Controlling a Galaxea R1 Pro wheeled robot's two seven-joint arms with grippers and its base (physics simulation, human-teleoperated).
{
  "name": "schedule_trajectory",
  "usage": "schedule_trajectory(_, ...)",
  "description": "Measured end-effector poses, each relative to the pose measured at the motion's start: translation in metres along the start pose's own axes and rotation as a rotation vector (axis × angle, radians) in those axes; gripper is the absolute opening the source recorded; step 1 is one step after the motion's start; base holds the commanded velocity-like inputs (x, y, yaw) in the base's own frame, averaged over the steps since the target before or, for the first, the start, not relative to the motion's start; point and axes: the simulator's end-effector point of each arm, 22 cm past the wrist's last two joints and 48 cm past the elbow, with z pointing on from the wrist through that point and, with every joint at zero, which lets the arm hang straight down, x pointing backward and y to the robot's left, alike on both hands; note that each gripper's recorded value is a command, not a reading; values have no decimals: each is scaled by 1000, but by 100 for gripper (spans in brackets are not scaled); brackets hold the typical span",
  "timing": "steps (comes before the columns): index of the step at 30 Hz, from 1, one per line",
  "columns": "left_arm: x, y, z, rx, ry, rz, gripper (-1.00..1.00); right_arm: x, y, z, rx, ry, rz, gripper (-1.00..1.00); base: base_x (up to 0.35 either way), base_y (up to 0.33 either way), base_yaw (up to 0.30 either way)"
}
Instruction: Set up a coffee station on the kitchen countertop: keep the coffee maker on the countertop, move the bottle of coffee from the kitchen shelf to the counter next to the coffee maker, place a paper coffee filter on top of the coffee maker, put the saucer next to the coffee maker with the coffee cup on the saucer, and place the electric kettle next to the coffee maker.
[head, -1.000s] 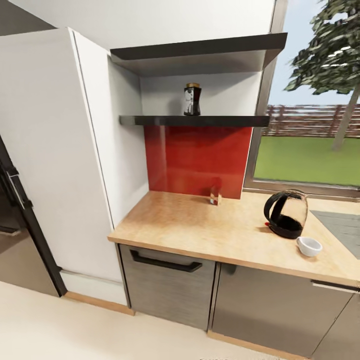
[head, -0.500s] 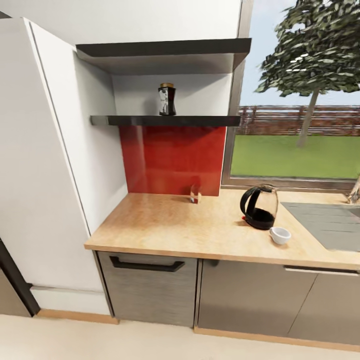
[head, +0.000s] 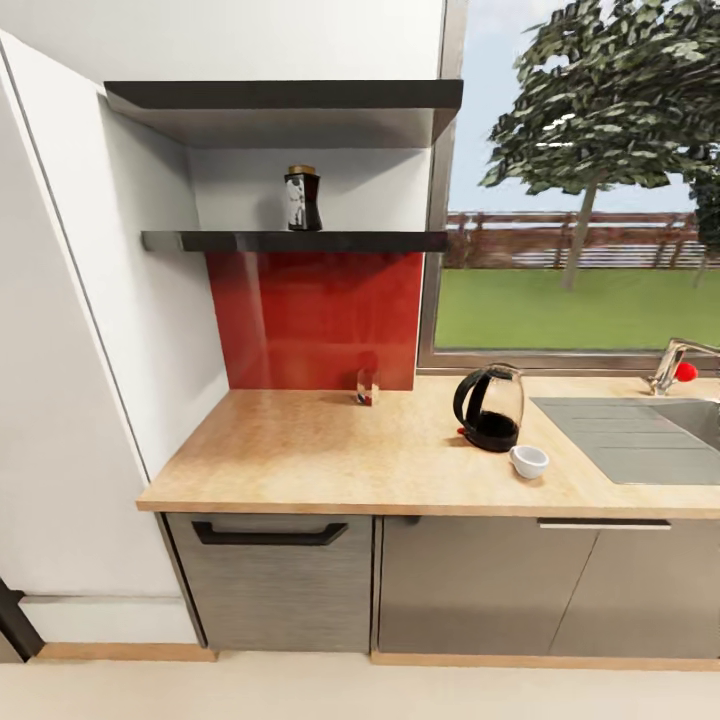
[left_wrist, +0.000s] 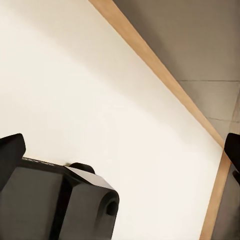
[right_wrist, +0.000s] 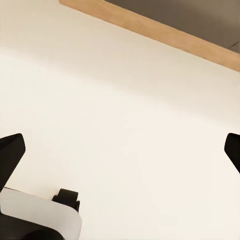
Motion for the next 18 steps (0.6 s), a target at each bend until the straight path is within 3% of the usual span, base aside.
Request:
schedule_trajectory(9, 0, 0, 0, 0, 1, 2, 100, 0, 2, 0, -2, 0, 4, 100, 0, 0, -3)
schedule_trajectory(12, -11, -3, 4, -5, -13, 25, 100, 0, 2, 0, -2, 0, 5, 100, 0, 0, 0)
schedule_trajectory(13, -17, -10, 6, 11, -22, 37, 100, 0, 2, 0, -1, 0, 6, 100, 0, 0, 0)
schedule_trajectory(17, -59, -82, 25, 166, -53, 111, 100, 1, 1, 0, 0, 1, 7, 100, 0, 0, 0)
schedule_trajectory(18, -68, -116, 29, 236, -33, 128, 100, 1, 1, 0, 1, 2, 7, 100, 0, 0, 0)
